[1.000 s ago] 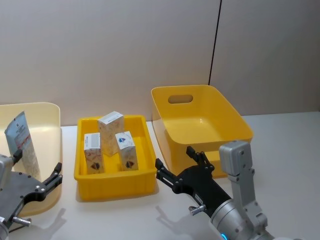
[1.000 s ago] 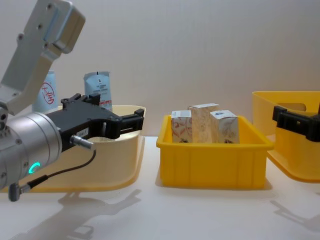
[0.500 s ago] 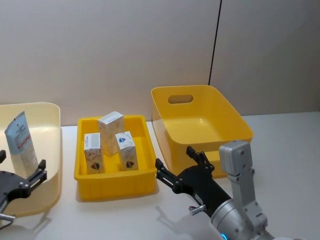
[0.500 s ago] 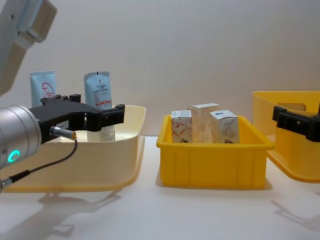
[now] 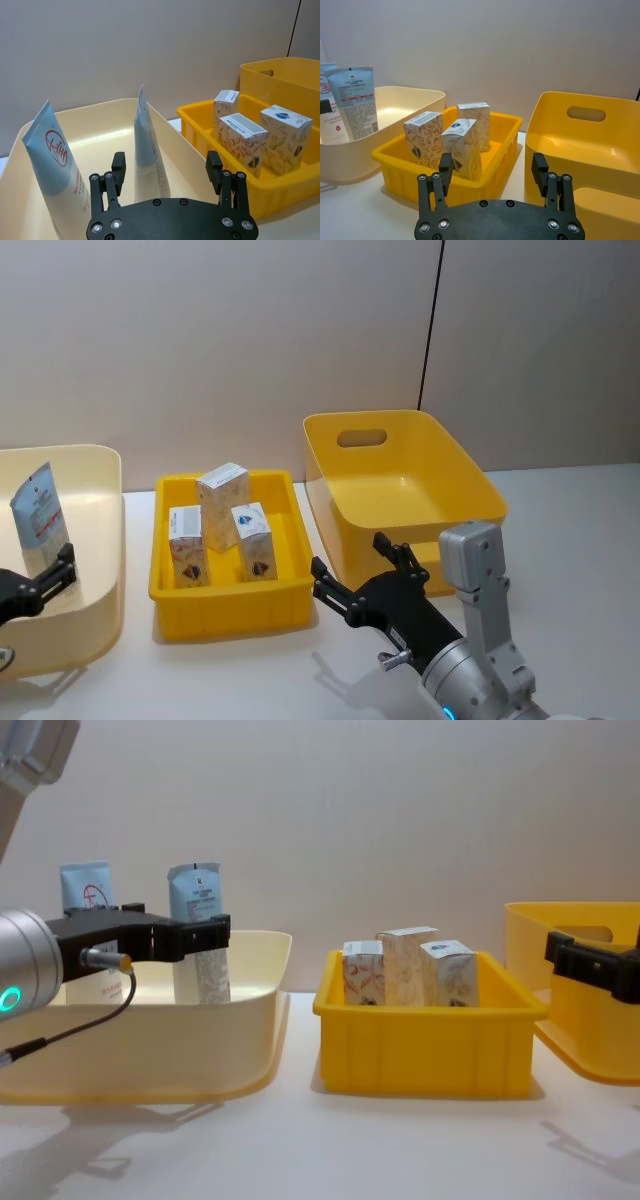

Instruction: Bimanual collaborative sorting of washing and personal care products

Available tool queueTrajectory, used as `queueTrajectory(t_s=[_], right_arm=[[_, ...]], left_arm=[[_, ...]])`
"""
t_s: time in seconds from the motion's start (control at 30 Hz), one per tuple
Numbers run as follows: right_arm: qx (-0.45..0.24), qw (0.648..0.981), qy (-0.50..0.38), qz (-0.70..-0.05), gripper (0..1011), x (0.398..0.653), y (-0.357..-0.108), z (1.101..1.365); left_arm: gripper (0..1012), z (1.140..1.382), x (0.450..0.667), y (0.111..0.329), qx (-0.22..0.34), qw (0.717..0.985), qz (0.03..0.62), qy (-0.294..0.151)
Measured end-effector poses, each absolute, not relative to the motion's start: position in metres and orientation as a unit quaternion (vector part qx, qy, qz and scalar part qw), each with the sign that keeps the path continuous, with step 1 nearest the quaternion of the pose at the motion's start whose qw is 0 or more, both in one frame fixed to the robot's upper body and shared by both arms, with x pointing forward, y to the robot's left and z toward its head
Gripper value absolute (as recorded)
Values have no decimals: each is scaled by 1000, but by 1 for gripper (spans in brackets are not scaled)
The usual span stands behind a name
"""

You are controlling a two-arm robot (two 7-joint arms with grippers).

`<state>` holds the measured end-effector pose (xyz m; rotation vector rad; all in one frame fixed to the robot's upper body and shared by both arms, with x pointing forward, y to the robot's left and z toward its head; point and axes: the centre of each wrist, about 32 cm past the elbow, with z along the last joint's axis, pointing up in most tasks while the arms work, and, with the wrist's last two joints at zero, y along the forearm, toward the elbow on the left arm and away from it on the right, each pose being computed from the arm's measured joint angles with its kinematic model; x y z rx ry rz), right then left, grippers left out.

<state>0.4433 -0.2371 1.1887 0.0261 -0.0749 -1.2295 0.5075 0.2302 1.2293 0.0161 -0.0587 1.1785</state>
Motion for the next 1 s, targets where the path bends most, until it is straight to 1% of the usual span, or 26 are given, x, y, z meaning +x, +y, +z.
queueTrajectory(t_s=[0.17, 0.63, 1.0], right_arm=[[12, 816, -35, -577, 1001, 443, -237, 1189], [12, 816, -35, -577, 1000, 443, -237, 1189], [12, 816, -35, -577, 1000, 443, -237, 1189]], left_arm=[[1000, 1232, 514, 231, 5, 834, 551, -20], [1001, 1235, 542, 231, 1, 837, 547, 4], [1000, 1234, 567, 225, 3, 836, 548, 13]])
